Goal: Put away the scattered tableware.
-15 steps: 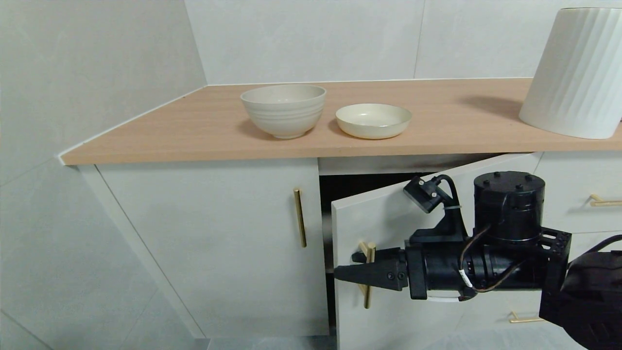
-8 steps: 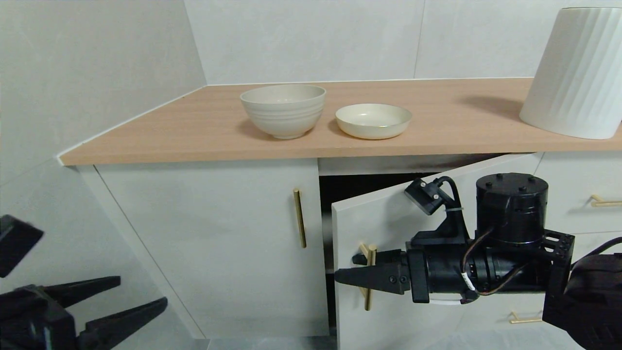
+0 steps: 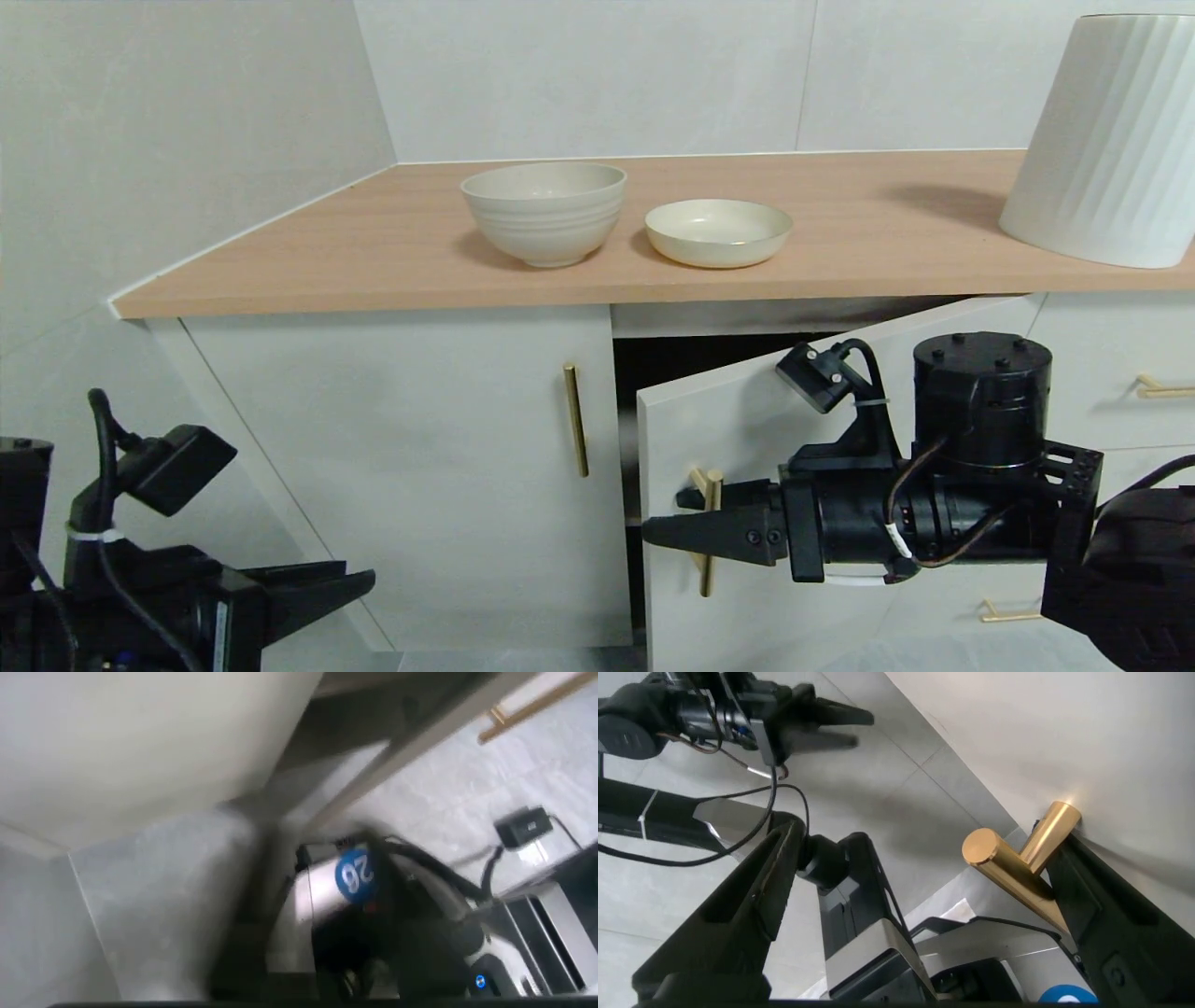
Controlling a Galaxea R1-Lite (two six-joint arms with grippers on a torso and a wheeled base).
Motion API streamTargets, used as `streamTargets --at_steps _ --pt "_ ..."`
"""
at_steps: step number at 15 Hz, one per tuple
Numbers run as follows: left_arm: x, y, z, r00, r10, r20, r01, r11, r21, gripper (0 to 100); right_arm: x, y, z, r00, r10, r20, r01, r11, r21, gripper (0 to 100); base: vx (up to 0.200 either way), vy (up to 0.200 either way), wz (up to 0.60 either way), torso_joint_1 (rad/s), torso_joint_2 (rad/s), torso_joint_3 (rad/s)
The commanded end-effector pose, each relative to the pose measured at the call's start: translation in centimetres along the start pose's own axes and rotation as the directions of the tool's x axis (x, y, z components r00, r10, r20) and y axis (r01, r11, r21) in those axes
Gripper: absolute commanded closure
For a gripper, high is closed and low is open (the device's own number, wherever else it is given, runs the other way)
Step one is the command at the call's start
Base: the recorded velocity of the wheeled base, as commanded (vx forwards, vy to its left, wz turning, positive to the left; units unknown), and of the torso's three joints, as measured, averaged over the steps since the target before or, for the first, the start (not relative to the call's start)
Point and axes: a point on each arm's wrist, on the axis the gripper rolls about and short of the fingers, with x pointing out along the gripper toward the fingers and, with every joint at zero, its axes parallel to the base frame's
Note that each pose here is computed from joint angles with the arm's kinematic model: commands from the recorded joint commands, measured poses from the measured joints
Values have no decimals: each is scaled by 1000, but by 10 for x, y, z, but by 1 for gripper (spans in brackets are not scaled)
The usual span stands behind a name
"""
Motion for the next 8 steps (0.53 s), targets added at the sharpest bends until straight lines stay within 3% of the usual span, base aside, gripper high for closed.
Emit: streamTargets --at_steps 1,4,6,7,8 --pt "7 0 2 1000 -11 -7 11 1000 6 100 1 -2 -1 1000 -2 -4 2 1000 5 0 0 0 0 0 0 0" --pt "20 -2 7 999 -38 -27 38 999 21 100 1 -1 -1 1000 -1 -3 1 1000 4 0 0 0 0 0 0 0" --pt "35 -11 27 996 -89 -16 87 993 -82 100 1 -1 -1 1000 -1 -5 1 1000 5 0 0 0 0 0 0 0" --pt "42 -16 36 994 -113 0 113 989 -93 100 1 0 -1 1000 0 -4 0 1000 4 0 0 0 0 0 0 0" --pt "49 -19 40 992 -129 0 128 988 -83 100 1 0 -1 1000 0 -4 0 1000 4 0 0 0 0 0 0 0"
